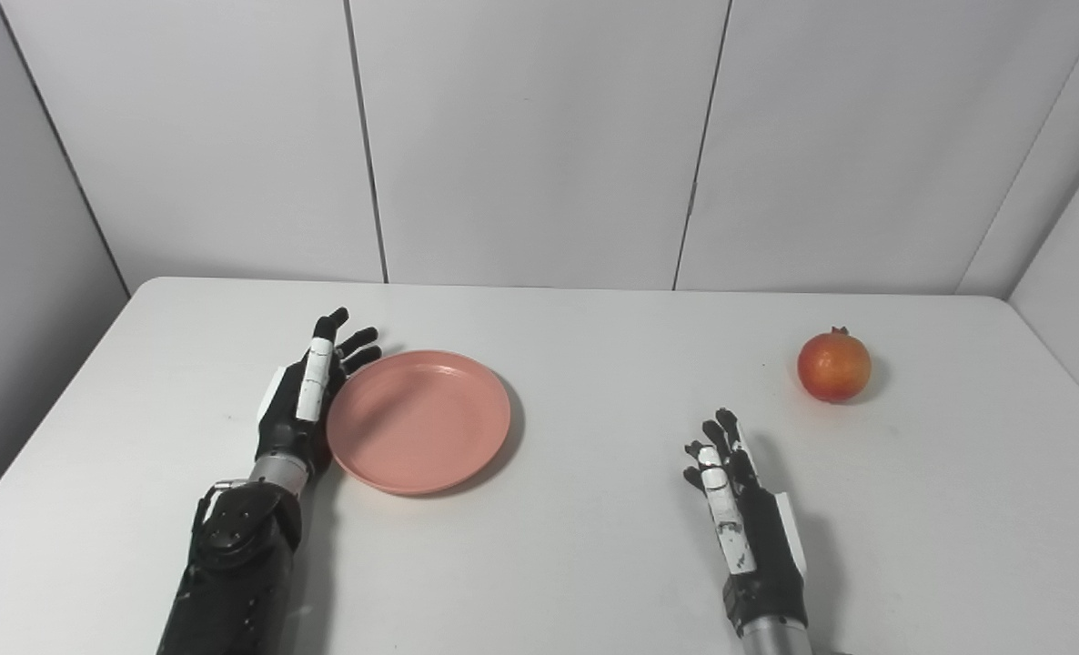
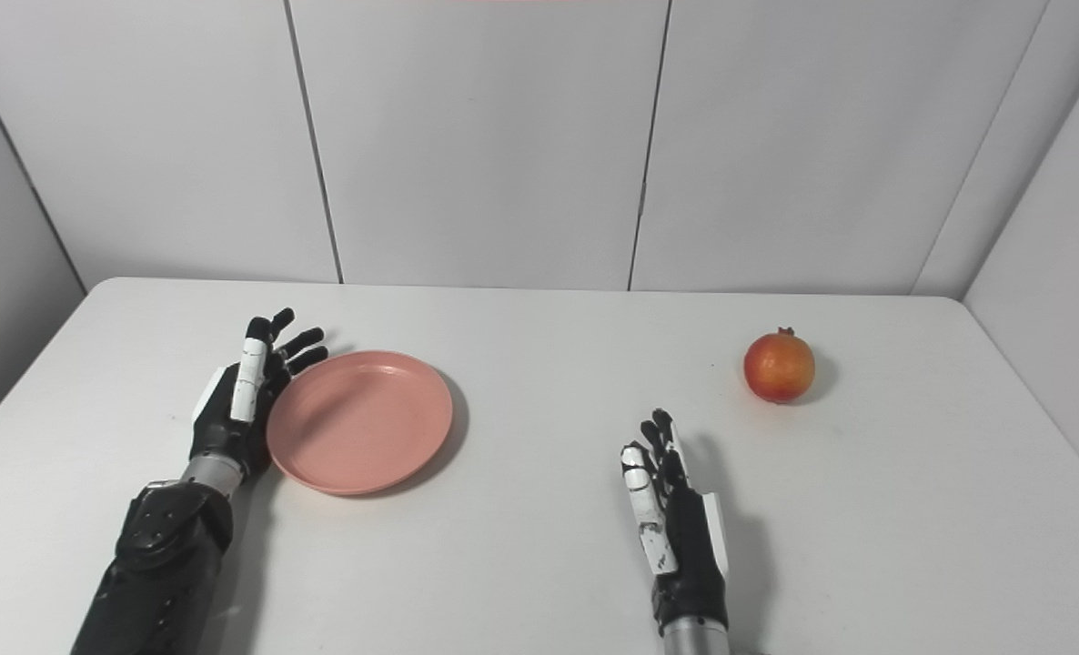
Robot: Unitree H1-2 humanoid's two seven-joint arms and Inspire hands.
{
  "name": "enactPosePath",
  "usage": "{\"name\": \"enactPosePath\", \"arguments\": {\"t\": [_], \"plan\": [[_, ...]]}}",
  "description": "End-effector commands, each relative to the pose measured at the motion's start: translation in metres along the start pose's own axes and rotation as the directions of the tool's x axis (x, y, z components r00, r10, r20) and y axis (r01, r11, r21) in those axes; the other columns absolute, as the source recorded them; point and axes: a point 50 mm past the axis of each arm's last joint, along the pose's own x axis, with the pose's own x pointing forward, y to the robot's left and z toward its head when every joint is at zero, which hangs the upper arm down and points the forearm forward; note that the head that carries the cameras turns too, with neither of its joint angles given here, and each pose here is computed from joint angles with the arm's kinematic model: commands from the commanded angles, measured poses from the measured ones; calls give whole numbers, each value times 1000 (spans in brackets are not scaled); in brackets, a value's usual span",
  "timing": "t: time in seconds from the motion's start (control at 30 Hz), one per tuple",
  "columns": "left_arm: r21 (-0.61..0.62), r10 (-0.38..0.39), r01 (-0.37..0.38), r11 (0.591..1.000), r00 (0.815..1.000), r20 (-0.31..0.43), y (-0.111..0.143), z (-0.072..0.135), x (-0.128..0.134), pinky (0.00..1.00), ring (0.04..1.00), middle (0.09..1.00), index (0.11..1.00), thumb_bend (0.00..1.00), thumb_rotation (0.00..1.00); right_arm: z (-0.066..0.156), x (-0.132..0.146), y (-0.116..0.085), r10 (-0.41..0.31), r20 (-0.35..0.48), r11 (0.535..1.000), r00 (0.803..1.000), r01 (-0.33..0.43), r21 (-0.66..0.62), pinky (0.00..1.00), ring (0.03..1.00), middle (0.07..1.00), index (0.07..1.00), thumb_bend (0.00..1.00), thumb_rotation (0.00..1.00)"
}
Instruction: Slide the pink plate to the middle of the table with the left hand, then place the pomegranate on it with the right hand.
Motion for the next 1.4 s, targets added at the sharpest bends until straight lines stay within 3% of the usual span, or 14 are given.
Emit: {"name": "enactPosePath", "arguments": {"t": [0.0, 0.53, 1.0, 1.37], "plan": [[3, -38, 38, 999, 999, 9, -14, 6, 7, 817, 837, 844, 941, 1000, 937, 1, 0, 15, 41, -34, 999, 999, -40, 27, 867, 904, 949, 969, 638, 866], [-50, -10, 11, 999, 1000, 21, -27, 0, 4, 791, 813, 813, 925, 999, 916, 1, 0, 24, 36, -40, 999, 999, -35, 24, 872, 892, 952, 971, 634, 863], [-52, -8, 11, 999, 998, 66, -40, 8, 1, 748, 796, 802, 919, 999, 919, 0, 0, 34, 32, -47, 999, 998, -31, 25, 876, 890, 946, 972, 600, 863], [-54, -49, 54, 997, 995, 91, -48, 11, 2, 750, 802, 796, 920, 1000, 921, -1, 1, 39, 28, -50, 999, 998, -27, 24, 855, 870, 937, 970, 598, 859]]}}
